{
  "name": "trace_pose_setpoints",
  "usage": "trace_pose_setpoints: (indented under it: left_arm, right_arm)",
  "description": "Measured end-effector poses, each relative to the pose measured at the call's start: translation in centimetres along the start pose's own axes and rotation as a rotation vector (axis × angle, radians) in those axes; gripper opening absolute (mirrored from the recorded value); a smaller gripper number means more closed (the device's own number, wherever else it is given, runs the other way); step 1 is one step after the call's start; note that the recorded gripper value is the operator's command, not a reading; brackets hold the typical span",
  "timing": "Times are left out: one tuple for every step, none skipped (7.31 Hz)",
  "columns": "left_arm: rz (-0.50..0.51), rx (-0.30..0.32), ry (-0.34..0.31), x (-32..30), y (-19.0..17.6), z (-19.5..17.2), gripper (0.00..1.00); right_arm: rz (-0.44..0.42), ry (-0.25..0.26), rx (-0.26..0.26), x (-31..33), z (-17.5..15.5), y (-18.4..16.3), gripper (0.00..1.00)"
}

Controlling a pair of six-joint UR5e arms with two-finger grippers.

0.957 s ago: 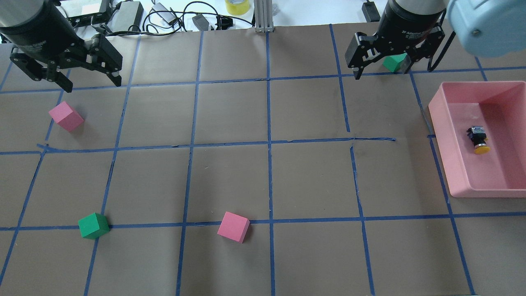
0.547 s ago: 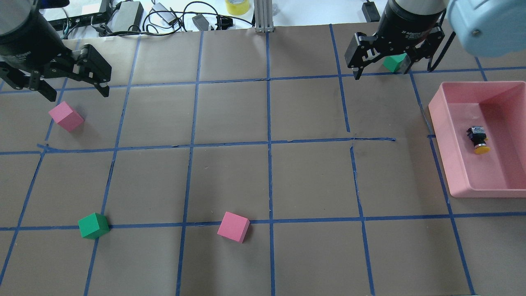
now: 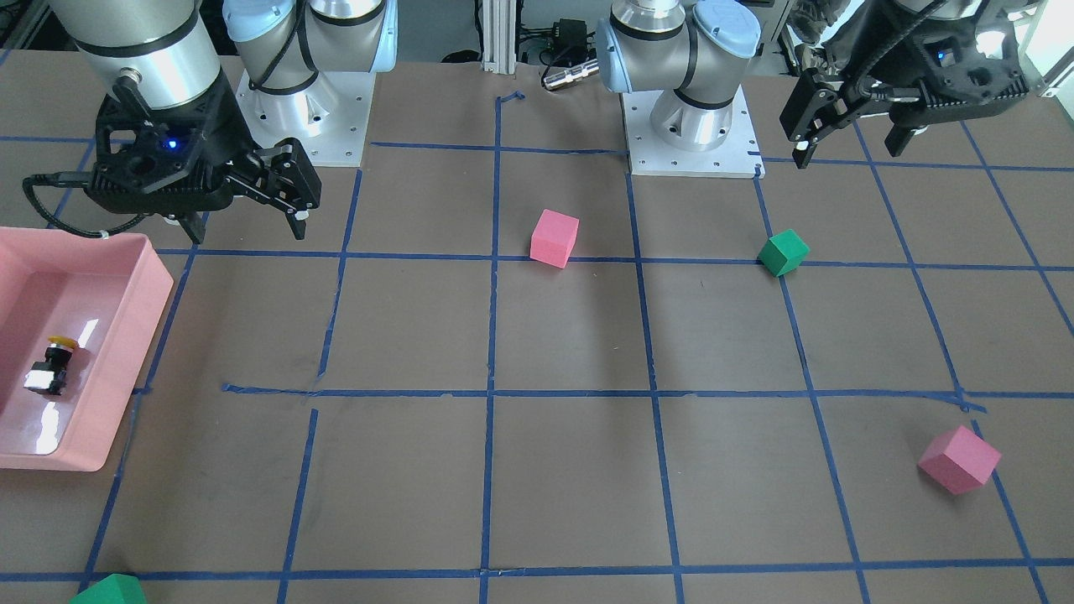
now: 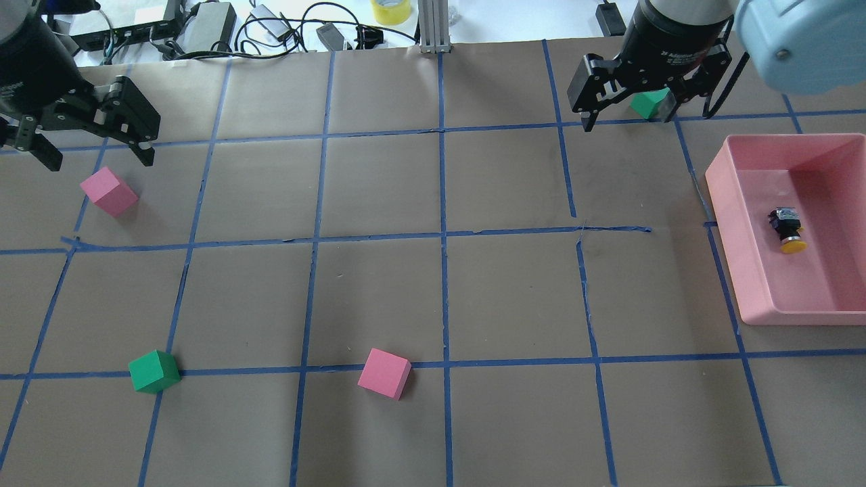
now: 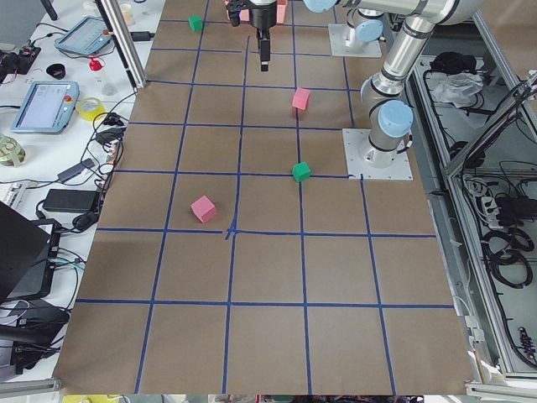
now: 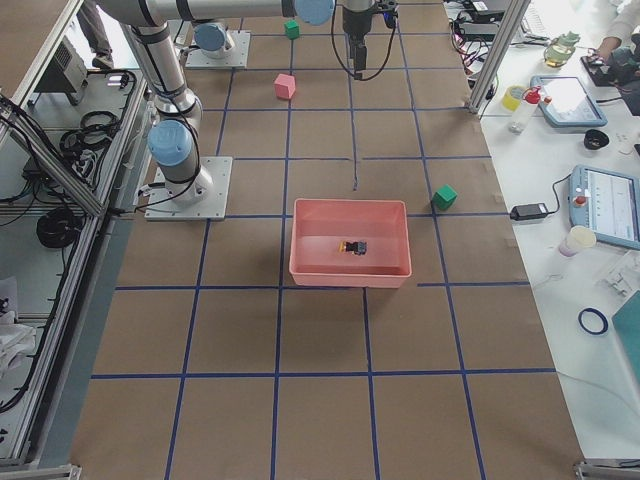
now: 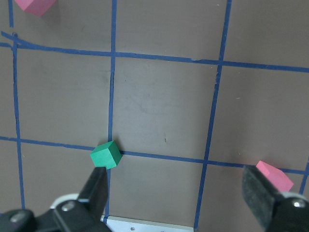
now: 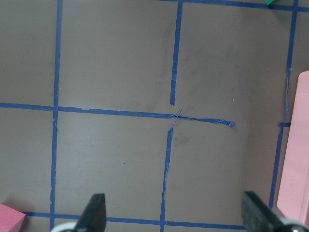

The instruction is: Align button upright

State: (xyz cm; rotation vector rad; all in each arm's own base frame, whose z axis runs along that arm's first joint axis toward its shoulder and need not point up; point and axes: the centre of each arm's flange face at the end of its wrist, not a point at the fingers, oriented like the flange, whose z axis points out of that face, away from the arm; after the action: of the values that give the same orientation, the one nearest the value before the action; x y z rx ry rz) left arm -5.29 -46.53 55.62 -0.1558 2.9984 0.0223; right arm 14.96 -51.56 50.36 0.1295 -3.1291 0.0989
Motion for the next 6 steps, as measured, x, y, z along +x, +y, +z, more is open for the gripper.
trace_pose_setpoints:
  left_arm:
    - [-0.004, -0.004, -0.007, 0.0, 0.03, -0.09, 1.0]
    - [-0.007, 0.0, -0.011, -0.03, 0.15, -0.34, 1.0]
    - [-0.004, 0.003, -0.012, -0.02, 0.03, -0.37, 1.0]
    - [0.0, 0.005, -0.011, -0.01, -0.18, -0.38, 1.0]
    - [0.001, 0.006, -0.009, 0.0, -0.27, -0.39, 1.0]
    - [0.002, 0.0, -0.008, -0.02, -0.42, -0.15, 1.0]
  right_arm:
    - [0.0, -0.001, 0.0, -0.01, 0.0, 0.0, 1.0]
    - [0.0, -0.001, 0.001, 0.0, -0.02, -0.01, 1.0]
    - [-0.001, -0.002, 0.0, -0.02, -0.02, 0.0, 1.0]
    - [-0.001, -0.002, -0.001, -0.02, 0.01, 0.01, 1.0]
    - [0.0, 0.001, -0.002, 0.07, 0.05, -0.01, 1.0]
    - [0.004, 0.007, 0.0, 0.3, 0.08, -0.11, 1.0]
